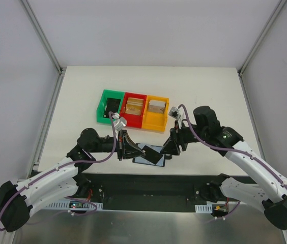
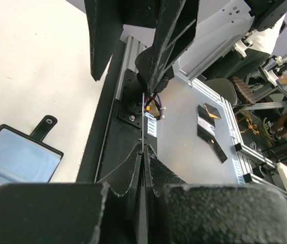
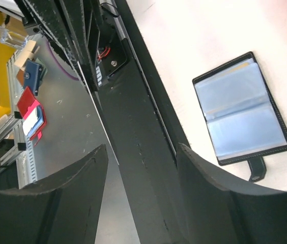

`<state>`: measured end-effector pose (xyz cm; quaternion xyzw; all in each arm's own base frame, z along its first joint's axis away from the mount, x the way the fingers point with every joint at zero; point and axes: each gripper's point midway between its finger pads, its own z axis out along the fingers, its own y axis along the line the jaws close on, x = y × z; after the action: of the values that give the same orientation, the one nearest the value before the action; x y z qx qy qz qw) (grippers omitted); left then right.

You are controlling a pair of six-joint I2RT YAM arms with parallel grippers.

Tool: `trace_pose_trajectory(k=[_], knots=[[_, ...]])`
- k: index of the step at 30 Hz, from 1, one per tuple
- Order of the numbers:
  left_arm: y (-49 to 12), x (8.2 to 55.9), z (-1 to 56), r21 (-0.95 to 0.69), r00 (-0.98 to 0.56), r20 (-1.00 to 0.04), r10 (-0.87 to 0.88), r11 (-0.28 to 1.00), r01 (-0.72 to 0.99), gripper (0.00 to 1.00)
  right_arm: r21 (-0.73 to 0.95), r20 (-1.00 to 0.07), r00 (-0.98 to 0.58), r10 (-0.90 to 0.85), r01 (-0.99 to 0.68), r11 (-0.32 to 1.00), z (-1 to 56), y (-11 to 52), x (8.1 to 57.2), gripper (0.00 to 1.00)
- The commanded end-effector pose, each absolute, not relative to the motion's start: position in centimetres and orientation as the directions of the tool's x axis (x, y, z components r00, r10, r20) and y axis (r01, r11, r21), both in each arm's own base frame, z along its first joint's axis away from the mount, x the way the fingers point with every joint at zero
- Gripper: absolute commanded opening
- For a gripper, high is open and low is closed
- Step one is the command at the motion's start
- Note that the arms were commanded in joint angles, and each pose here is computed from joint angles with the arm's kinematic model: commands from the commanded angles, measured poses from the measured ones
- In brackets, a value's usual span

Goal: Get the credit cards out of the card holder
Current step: Place the credit card in the storage box.

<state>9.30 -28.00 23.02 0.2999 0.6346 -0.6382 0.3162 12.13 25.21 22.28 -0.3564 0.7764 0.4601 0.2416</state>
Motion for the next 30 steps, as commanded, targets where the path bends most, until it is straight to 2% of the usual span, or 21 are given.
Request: trace_pose_trajectory(k=[1,12,18,21,30], knots=[[-27.9,9.9,24.8,-0.565,-0.563,-0.822,-0.087,-0.002,0.825,0.00,0.587,-0.728,-0.628,-0.275,-0.778,0.224,23.9,26.3,11.4,0.59],[-27.8,10.9,25.5,-0.574,-0.564,-0.811,-0.153,0.025,0.819,0.00,0.628,-0.727,-0.650,-0.219,-0.760,0.170,24.5,27.4,11.6,0.53],[-28.0,10.9,25.8,-0.581,-0.573,-0.805,-0.156,0.011,0.814,0.00,0.640,-0.725,-0.656,-0.209,-0.754,0.148,24.7,27.8,11.6,0.42],[-27.9,10.9,25.8,-0.579,-0.570,-0.807,-0.153,0.014,0.815,0.00,0.637,-0.730,-0.652,-0.207,-0.758,0.141,25.0,27.8,11.5,0.29],[-27.8,11.3,25.5,-0.582,-0.569,-0.807,-0.160,0.051,0.811,0.00,0.627,-0.742,-0.640,-0.200,-0.768,0.130,25.6,27.7,11.3,0.16]])
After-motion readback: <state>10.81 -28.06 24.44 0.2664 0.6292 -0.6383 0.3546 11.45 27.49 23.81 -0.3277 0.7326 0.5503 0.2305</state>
